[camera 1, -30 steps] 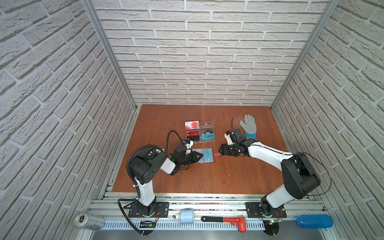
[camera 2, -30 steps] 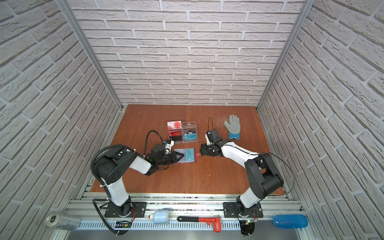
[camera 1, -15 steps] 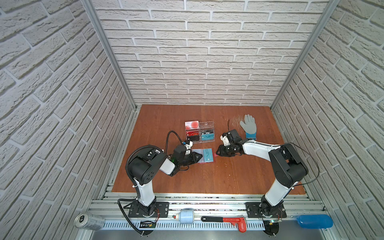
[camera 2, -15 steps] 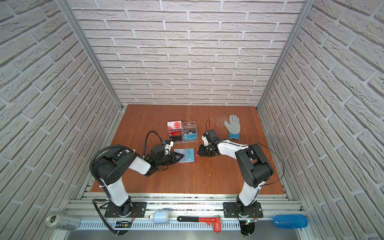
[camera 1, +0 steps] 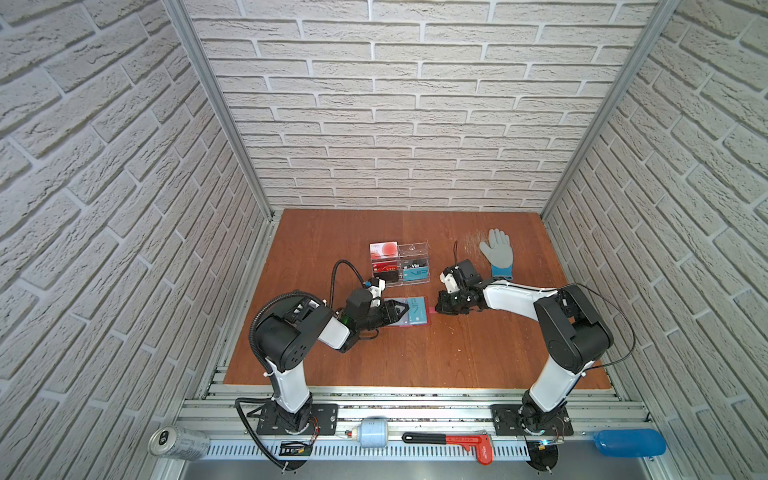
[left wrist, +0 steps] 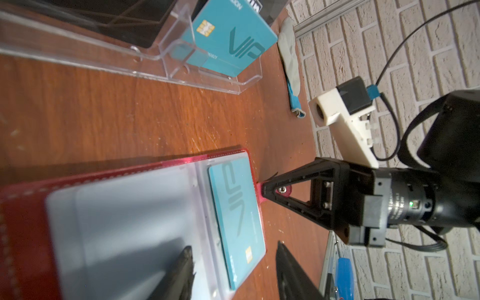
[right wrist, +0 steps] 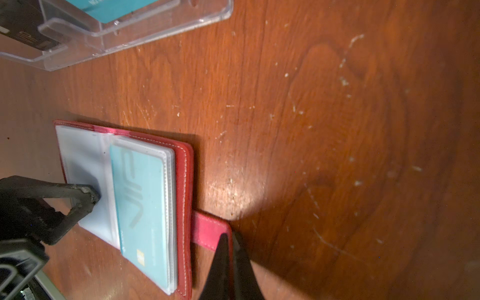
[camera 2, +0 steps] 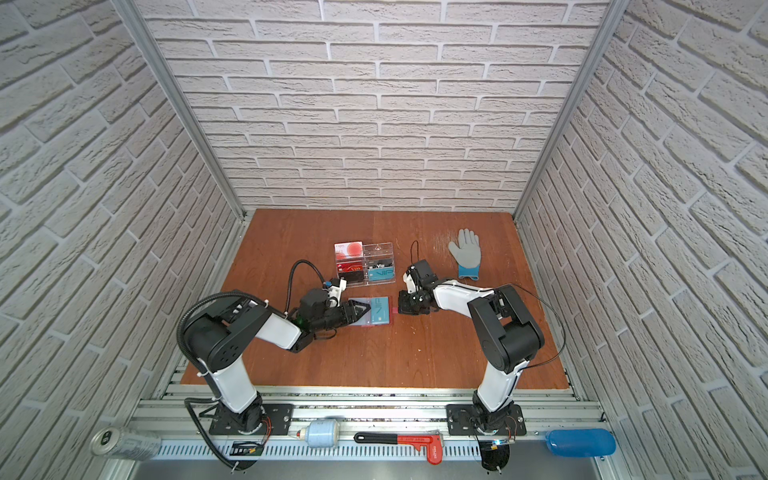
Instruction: Take the credit cards out of the card holder
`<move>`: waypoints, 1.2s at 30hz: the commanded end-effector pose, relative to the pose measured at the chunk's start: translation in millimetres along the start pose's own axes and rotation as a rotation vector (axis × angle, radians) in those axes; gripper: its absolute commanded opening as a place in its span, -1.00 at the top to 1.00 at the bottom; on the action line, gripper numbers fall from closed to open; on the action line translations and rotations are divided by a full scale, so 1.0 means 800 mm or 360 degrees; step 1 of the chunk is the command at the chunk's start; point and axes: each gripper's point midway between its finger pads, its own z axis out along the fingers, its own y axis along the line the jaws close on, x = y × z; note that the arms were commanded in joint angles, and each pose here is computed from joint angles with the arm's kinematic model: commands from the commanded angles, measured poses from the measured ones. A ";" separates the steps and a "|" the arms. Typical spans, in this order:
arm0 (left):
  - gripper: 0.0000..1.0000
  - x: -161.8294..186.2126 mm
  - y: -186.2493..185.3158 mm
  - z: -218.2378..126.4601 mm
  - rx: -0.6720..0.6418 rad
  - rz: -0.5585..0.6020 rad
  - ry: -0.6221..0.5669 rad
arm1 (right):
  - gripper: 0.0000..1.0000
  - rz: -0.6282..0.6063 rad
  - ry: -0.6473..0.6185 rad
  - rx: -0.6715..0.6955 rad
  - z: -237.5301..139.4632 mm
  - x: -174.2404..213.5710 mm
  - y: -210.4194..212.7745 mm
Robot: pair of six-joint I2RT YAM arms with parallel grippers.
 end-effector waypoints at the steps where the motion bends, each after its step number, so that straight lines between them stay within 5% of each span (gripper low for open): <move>1: -0.09 -0.017 -0.028 0.008 0.0155 0.0005 -0.0078 | 0.89 0.0012 0.0035 0.0017 0.005 0.007 -0.002; 24: -0.31 -0.008 -0.034 0.030 0.0277 -0.0130 -0.0064 | 0.88 0.0018 0.0051 0.0018 0.007 0.009 -0.004; 36: -0.40 0.004 0.002 0.032 0.0034 -0.0305 -0.0009 | 0.89 0.0016 0.0050 0.0022 0.007 0.010 -0.003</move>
